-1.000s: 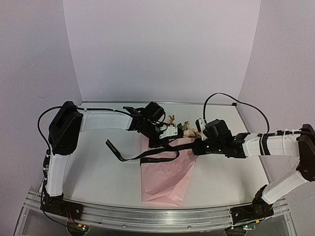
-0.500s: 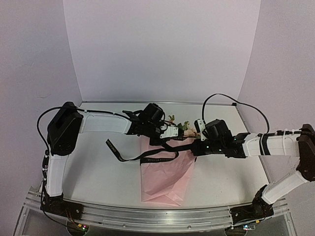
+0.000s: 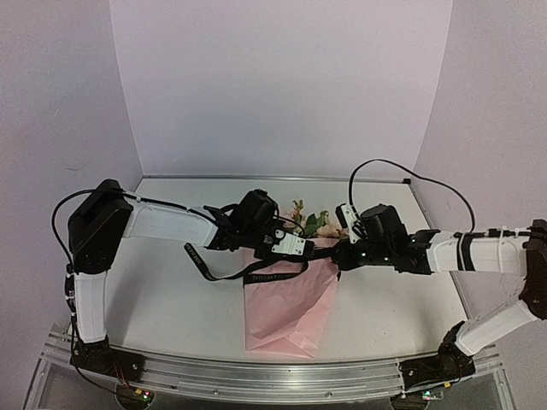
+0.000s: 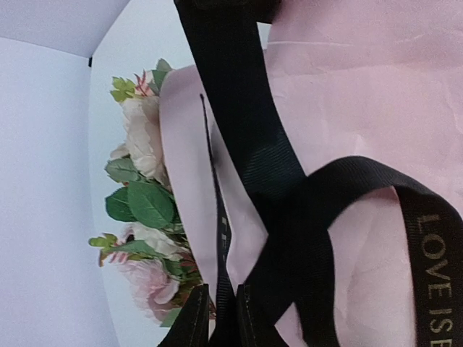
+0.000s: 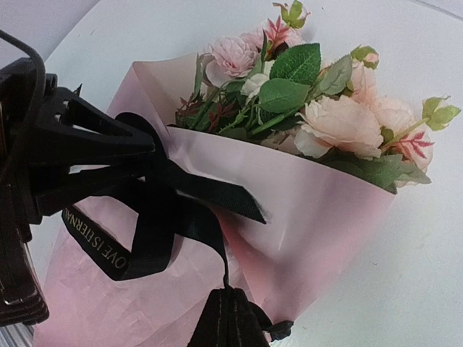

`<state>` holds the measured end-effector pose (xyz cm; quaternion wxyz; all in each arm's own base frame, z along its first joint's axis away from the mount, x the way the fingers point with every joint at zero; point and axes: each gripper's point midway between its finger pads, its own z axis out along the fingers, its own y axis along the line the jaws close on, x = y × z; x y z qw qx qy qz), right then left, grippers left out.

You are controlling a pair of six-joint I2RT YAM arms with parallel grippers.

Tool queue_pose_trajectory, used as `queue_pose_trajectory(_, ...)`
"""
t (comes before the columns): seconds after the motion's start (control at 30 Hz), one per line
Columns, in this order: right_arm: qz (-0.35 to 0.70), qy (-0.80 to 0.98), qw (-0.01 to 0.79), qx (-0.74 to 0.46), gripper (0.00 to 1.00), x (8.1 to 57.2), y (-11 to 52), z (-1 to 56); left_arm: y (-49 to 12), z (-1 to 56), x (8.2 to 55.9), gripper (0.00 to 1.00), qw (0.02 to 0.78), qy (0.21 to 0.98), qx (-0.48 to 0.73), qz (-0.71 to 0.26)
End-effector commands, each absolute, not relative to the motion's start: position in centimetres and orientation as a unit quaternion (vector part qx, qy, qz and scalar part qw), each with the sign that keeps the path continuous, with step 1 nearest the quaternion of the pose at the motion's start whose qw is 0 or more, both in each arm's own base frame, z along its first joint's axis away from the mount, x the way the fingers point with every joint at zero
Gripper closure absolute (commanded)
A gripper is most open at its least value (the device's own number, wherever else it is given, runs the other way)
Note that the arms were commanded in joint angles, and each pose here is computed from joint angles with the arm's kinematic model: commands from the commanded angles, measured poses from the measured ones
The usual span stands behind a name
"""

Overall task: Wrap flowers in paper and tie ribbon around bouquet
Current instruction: Cross the ribbon over the folded bouquet.

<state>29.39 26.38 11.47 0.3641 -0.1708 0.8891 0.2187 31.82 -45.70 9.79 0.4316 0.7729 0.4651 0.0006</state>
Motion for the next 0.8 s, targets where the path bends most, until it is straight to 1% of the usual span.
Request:
queue_pose_trajectory(0.0, 0.228, 0.855, 0.411, -0.218, 1.00, 29.8, 27.5, 15.5, -46.2, 14.3, 33.4, 0.86, 0.494, 0.417, 0.761, 0.043)
queue_pose_trajectory(0.1, 0.234, 0.843, 0.416, -0.249, 1.00, 29.4, 28.0, 16.1, -46.2, 13.9, 33.9, 0.85, 0.497, 0.401, 0.767, 0.057)
queue_pose_trajectory(0.27, 0.200, 0.827, 0.434, -0.297, 1.00, 29.1, 27.6, 16.2, -46.5, 13.8, 33.9, 0.85, 0.540, 0.341, 0.764, 0.091)
queue_pose_trajectory(0.43, 0.174, 0.808, 0.453, -0.335, 1.00, 29.2, 27.3, 17.0, -46.3, 14.9, 32.2, 0.84, 0.572, 0.304, 0.758, 0.077)
queue_pose_trajectory(0.53, 0.169, 0.803, 0.449, -0.352, 1.00, 29.1, 27.5, 17.0, -45.9, 16.4, 31.3, 0.83, 0.603, 0.283, 0.742, 0.075)
queue_pose_trajectory(0.63, 0.177, 0.806, 0.429, -0.368, 1.00, 28.4, 27.8, 16.5, -45.7, 17.8, 30.4, 0.82, 0.621, 0.285, 0.728, 0.054)
queue_pose_trajectory(0.77, 0.175, 0.804, 0.425, -0.377, 1.00, 28.2, 28.0, 16.5, -45.6, 18.6, 29.1, 0.81, 0.633, 0.270, 0.725, 0.035)
